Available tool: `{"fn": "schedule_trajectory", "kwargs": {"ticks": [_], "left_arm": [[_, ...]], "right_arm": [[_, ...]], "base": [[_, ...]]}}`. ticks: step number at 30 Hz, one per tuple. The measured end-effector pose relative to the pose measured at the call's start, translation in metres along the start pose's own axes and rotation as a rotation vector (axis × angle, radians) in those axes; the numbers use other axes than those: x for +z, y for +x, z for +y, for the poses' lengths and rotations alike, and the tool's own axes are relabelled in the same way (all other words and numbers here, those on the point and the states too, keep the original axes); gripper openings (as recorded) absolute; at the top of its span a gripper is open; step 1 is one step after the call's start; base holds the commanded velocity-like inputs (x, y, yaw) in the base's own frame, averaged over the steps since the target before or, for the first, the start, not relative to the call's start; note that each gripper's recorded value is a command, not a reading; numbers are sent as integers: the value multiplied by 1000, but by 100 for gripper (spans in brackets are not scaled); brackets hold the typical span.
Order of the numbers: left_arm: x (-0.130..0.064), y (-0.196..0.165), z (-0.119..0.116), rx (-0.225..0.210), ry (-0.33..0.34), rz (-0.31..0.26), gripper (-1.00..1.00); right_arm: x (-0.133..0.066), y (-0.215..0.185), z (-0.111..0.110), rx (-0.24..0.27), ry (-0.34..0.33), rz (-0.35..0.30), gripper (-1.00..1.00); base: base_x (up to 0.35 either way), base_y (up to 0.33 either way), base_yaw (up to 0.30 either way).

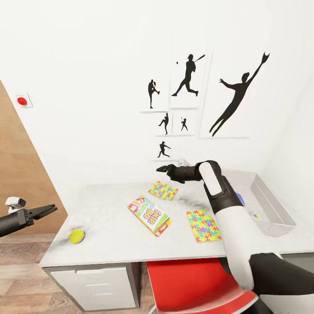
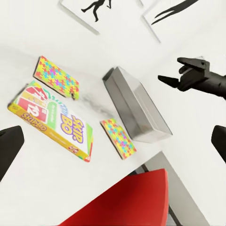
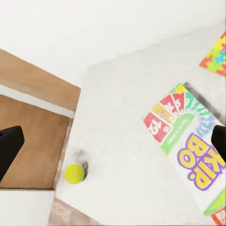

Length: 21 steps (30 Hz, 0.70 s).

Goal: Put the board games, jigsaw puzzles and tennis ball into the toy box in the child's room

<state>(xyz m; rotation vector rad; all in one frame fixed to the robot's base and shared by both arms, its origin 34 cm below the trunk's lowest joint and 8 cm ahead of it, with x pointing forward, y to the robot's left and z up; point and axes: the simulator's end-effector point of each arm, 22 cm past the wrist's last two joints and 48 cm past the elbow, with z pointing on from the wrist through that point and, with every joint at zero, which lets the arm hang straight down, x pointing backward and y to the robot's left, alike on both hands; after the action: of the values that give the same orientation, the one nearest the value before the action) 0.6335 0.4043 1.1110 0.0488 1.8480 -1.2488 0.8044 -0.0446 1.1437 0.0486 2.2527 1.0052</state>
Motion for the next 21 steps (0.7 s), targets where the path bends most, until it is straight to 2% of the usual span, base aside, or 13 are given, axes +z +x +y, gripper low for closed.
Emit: {"fn": "schedule_trajectory", "kwargs": {"ticks": [1,10,21], "left_arm": [[-1,-1,0,0,-1,-6,100],[-6,-5,1,4,-8,-16,100],[-15,-10,3,14,-26,-14,100]], "right_arm": [[5,2,-7,6,45,17,100],[10,-3,-35,12,240,57,100],[10,0,-44,2,314,69,100]], "base": [[0,0,0],[0,0,0],[0,114,0]]}}
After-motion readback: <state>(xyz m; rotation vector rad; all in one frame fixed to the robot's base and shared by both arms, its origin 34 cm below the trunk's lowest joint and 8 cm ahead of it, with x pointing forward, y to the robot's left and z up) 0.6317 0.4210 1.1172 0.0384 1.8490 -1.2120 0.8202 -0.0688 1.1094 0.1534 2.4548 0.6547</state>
